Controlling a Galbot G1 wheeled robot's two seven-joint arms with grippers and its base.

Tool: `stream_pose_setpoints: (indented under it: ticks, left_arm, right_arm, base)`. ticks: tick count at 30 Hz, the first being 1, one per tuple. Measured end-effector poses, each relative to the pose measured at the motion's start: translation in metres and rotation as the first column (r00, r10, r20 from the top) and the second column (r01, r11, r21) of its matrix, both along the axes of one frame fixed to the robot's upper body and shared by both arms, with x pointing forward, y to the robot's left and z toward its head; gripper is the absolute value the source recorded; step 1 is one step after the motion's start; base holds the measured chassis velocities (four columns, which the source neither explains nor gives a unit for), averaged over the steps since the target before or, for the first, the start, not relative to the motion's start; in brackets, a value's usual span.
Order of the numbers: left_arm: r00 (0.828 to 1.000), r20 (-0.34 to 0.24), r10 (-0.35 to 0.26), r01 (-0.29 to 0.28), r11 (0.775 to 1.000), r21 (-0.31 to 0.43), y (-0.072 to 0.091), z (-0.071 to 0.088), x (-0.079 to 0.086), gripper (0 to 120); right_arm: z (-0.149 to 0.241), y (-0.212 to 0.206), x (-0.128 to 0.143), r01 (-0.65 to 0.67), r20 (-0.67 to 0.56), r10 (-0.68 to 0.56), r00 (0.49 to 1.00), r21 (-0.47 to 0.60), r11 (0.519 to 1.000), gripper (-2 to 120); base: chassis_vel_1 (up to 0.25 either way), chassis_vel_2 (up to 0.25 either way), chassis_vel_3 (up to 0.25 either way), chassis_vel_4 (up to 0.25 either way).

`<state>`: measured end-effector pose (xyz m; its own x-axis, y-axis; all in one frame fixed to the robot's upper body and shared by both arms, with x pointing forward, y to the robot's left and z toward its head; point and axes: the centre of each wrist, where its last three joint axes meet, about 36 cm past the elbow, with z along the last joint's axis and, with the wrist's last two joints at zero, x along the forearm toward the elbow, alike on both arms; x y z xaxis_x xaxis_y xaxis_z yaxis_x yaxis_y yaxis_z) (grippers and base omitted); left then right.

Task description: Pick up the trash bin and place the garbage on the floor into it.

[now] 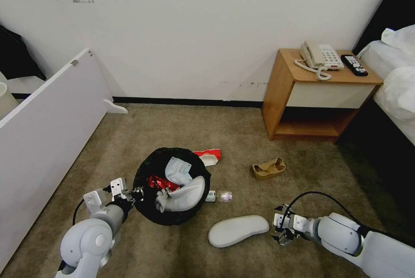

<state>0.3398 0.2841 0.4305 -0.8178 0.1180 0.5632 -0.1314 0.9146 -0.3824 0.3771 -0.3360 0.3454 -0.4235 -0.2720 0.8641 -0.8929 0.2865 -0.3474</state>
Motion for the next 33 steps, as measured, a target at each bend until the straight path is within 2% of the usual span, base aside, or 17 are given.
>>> stream_pose_setpoints:
  ticks: [16,22,33]
  left_arm:
    - [1.000,-0.001,0.004,-0.004,1.000,-0.003,-0.002,-0.001,-0.002,2]
    - [1.000,-0.006,0.009,-0.009,1.000,-0.006,-0.003,-0.003,-0.001,2]
    - [1.000,-0.012,0.014,-0.015,1.000,-0.009,-0.002,-0.006,-0.001,2]
  right_arm:
    - [-0.014,0.008,0.008,-0.006,-0.006,0.006,1.000,0.026,1.000,100]
    - [-0.025,0.019,0.023,-0.023,-0.004,0.023,1.000,0.054,0.998,100]
    - [-0.045,0.030,0.035,-0.040,-0.017,0.042,0.999,0.080,0.996,100]
  base:
    - [0.000,0.000,0.000,0.000]
    - [0.000,0.000,0.000,0.000]
    - [0.000,0.000,0.000,0.000]
